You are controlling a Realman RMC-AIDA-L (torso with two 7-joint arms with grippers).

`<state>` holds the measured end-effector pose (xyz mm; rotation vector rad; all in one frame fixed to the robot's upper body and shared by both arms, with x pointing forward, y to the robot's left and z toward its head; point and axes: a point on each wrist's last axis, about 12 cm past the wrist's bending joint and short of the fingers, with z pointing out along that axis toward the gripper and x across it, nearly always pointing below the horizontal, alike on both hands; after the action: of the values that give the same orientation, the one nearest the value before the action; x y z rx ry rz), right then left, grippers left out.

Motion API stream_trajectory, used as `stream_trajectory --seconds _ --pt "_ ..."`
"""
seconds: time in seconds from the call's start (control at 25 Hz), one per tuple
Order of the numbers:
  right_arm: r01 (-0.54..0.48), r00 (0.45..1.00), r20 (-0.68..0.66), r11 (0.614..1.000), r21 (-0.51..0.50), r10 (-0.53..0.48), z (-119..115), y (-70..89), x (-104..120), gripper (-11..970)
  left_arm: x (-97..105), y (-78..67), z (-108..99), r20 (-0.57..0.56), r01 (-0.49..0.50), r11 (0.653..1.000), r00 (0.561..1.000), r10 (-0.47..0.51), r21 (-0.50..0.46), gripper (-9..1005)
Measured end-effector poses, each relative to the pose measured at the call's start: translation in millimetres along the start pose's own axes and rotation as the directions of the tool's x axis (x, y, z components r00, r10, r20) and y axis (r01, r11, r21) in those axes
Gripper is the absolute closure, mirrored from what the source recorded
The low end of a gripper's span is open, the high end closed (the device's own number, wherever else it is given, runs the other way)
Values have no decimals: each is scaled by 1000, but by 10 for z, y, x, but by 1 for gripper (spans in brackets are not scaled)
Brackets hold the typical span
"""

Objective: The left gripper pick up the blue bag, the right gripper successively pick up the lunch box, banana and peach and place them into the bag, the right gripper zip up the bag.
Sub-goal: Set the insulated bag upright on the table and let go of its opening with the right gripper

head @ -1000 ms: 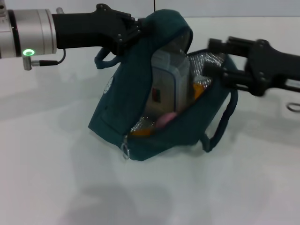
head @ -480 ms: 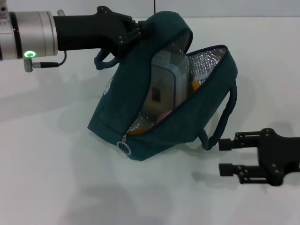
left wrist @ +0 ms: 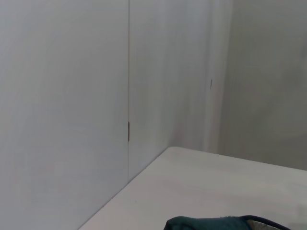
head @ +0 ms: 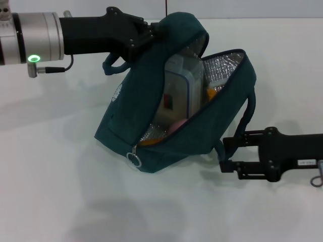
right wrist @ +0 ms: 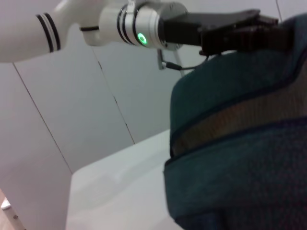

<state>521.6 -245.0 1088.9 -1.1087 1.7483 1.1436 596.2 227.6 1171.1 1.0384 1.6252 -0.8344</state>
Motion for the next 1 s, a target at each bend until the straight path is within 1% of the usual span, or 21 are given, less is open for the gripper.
stream_trajectory --seconds 0.04,0.2,0.28,0.36,0.44,0.56,0.64,0.72,0.84,1.0 --pt "-5 1000 -12 1000 -7 5 37 -16 0 428 0 2 -2 1 0 1000 1000 0 -2 953" --pt "-24 996 -84 993 -112 14 294 -57 -73 471 -1 4 -3 3 0 1000 1000 0 -4 953" --pt "-34 994 -109 990 -135 20 370 -75 -91 493 -6 5 1 3 -1 1000 1000 1 -3 953" --pt "-37 992 -121 989 -143 19 399 -83 -101 514 -6 4 5 4 0 1000 1000 0 -2 953" --pt "-37 993 -119 990 -138 20 387 -86 -98 576 3 2 0 4 1 1000 1000 -1 -3 953" --pt "-49 997 -65 995 -85 44 252 -107 -68 670 25 -3 -13 3 0 1000 1000 0 -6 953" --pt "-59 998 7 998 -29 59 91 -123 -46 720 41 -6 -23 2 -4 1000 1000 4 -8 953" --pt "-54 993 103 998 25 51 -89 -109 -18 759 64 -13 -38 5 -9 1000 1000 9 -12 953" --pt "10 959 282 997 80 -32 -295 -30 -5 817 100 -29 -45 22 -16 1000 1000 16 -10 953" --pt "70 906 408 990 123 -115 -386 37 -20 895 172 -45 -35 52 -12 1000 999 13 -4 953"
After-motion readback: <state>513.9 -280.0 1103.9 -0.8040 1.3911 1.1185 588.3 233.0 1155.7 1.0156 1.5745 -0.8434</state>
